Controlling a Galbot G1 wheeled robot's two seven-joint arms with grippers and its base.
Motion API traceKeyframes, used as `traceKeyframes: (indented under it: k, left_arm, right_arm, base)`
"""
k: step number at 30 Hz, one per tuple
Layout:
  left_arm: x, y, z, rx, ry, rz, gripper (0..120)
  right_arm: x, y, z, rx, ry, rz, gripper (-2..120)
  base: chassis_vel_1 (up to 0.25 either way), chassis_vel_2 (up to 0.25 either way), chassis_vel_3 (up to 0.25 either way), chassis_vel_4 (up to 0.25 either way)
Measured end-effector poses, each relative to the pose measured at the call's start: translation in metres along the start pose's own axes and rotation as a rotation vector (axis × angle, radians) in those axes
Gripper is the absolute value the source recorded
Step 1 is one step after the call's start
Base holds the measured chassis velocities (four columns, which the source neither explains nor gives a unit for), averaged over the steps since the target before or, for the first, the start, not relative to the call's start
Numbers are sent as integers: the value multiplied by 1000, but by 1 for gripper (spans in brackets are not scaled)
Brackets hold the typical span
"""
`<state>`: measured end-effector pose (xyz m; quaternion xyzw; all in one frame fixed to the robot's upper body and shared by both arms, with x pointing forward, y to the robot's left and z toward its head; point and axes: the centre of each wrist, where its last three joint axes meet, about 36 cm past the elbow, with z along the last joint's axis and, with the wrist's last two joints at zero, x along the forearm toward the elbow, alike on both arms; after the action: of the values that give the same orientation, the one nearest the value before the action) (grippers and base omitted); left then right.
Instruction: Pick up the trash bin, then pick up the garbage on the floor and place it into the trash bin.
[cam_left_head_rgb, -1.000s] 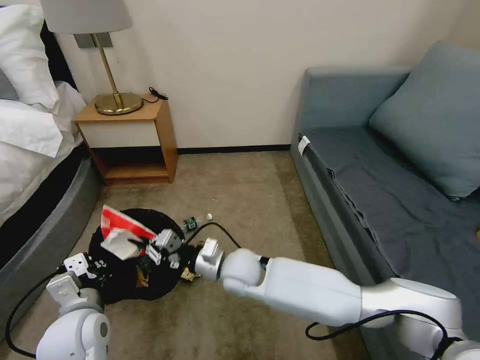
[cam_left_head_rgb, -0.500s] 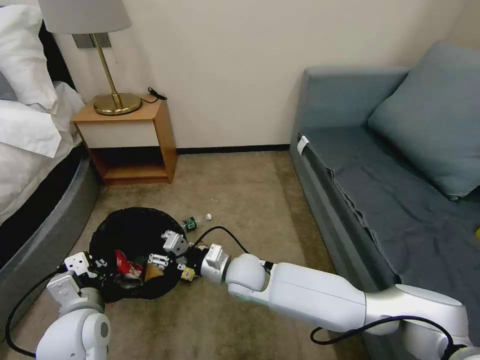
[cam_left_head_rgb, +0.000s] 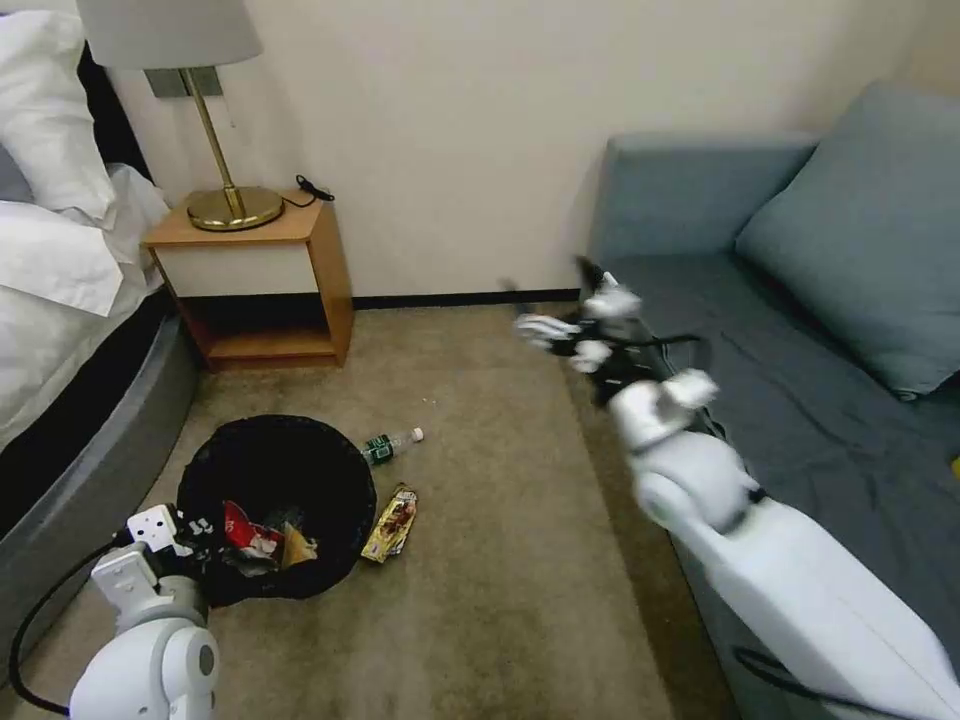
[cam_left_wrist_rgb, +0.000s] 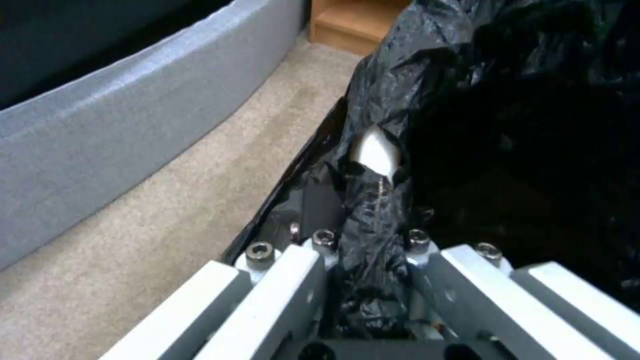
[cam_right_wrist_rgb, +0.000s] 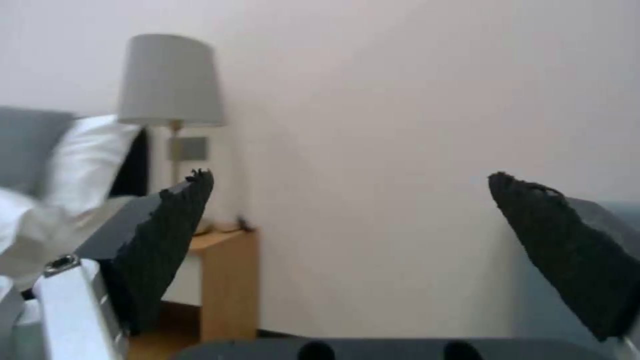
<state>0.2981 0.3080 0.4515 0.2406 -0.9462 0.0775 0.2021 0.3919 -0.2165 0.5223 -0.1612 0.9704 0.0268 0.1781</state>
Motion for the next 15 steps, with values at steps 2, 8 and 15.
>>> traceKeyframes:
  k: [2, 8, 15]
  left_arm:
    - [0, 0, 0, 1, -1, 0, 1]
    - [2, 2, -3, 6, -9, -2, 1]
    - [5, 2, -5, 10, -16, 3, 1]
  right_arm:
    - [6, 1, -1, -3, 2, 10, 100]
    - [77, 44, 11, -89, 101, 165, 100]
    - [86, 63, 22, -105, 105, 212, 100]
  base:
    - [0, 0, 0, 0]
    - [0, 0, 0, 0]
    - [0, 0, 0, 0]
